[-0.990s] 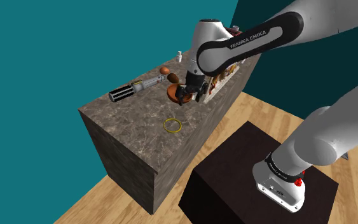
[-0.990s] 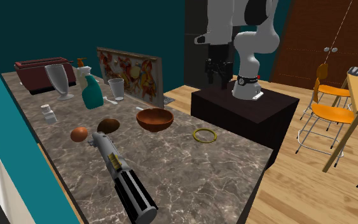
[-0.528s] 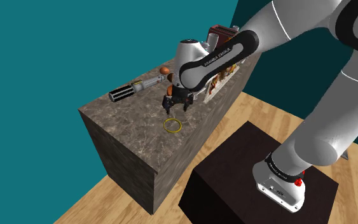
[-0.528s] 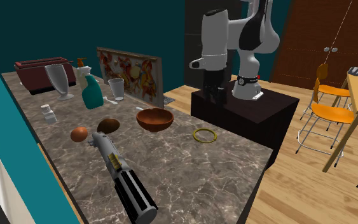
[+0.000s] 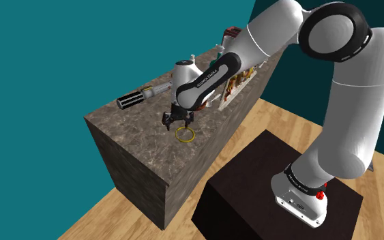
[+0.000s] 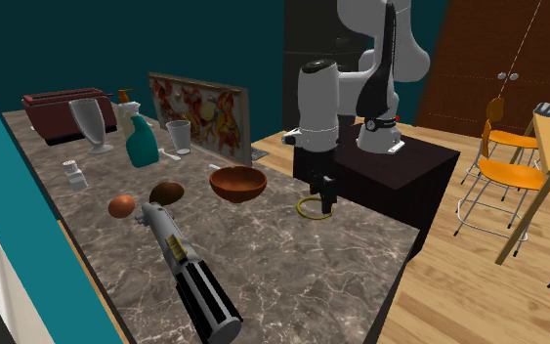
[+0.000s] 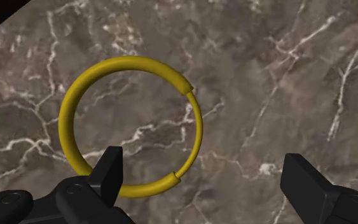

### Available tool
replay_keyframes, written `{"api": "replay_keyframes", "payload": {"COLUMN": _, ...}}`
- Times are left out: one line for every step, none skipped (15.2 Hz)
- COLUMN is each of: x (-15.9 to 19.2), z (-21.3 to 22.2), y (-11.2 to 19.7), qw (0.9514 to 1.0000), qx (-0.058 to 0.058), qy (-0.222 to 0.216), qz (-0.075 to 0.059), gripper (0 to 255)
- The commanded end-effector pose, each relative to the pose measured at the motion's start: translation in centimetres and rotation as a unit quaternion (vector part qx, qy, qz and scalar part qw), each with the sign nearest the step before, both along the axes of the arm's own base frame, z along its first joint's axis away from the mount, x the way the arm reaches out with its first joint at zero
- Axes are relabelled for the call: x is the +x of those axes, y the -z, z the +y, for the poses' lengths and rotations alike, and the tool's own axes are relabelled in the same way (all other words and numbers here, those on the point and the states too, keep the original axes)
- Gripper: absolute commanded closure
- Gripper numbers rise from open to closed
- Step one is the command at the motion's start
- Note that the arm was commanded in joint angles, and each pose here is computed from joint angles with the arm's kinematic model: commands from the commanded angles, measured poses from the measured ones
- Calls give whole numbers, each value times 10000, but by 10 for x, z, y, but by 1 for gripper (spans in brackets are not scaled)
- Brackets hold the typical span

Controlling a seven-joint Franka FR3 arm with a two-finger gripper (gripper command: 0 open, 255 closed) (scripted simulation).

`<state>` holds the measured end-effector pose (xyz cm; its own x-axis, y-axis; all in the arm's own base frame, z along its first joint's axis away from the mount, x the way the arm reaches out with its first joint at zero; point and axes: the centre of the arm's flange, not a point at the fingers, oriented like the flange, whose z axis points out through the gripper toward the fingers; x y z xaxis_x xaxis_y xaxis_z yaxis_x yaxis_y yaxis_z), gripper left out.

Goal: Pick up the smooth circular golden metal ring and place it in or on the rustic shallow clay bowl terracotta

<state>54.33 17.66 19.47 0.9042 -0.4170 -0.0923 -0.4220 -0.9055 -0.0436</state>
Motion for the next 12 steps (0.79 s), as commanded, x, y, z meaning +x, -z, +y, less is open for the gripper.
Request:
{"api": "replay_keyframes", "payload": {"x": 1, "z": 2, "y": 13, "qw": 10000, "qx": -1, "qy": 28, "qz": 3, "gripper": 0}}
{"api": "replay_keyframes", "payload": {"x": 0, "z": 2, "y": 19, "qw": 10000, "qx": -1, "qy": 28, "qz": 3, "gripper": 0}}
{"api": "replay_keyframes", "payload": {"x": 0, "z": 3, "y": 24, "qw": 10000, "qx": -1, "qy": 28, "qz": 3, "gripper": 0}}
{"api": "replay_keyframes", "payload": {"x": 0, "z": 3, "y": 29, "qw": 10000, "qx": -1, "qy": 28, "qz": 3, "gripper": 0}}
{"api": "replay_keyframes", "payload": {"x": -1, "z": 4, "y": 34, "qw": 10000, "qx": -1, "qy": 28, "qz": 3, "gripper": 0}}
{"api": "replay_keyframes", "payload": {"x": -1, "z": 4, "y": 40, "qw": 10000, "qx": -1, "qy": 28, "qz": 3, "gripper": 0}}
{"api": "replay_keyframes", "payload": {"x": -1, "z": 4, "y": 43, "qw": 10000, "qx": -1, "qy": 28, "qz": 3, "gripper": 0}}
{"api": "replay_keyframes", "payload": {"x": -1, "z": 4, "y": 43, "qw": 10000, "qx": -1, "qy": 28, "qz": 3, "gripper": 0}}
{"api": "replay_keyframes", "payload": {"x": -1, "z": 4, "y": 43, "qw": 10000, "qx": -1, "qy": 28, "qz": 3, "gripper": 0}}
{"api": "replay_keyframes", "payload": {"x": -1, "z": 4, "y": 43, "qw": 10000, "qx": -1, "qy": 28, "qz": 3, "gripper": 0}}
{"api": "replay_keyframes", "payload": {"x": -1, "z": 4, "y": 43, "qw": 10000, "qx": -1, "qy": 28, "qz": 3, "gripper": 0}}
{"api": "replay_keyframes", "payload": {"x": -1, "z": 4, "y": 43, "qw": 10000, "qx": -1, "qy": 28, "qz": 3, "gripper": 0}}
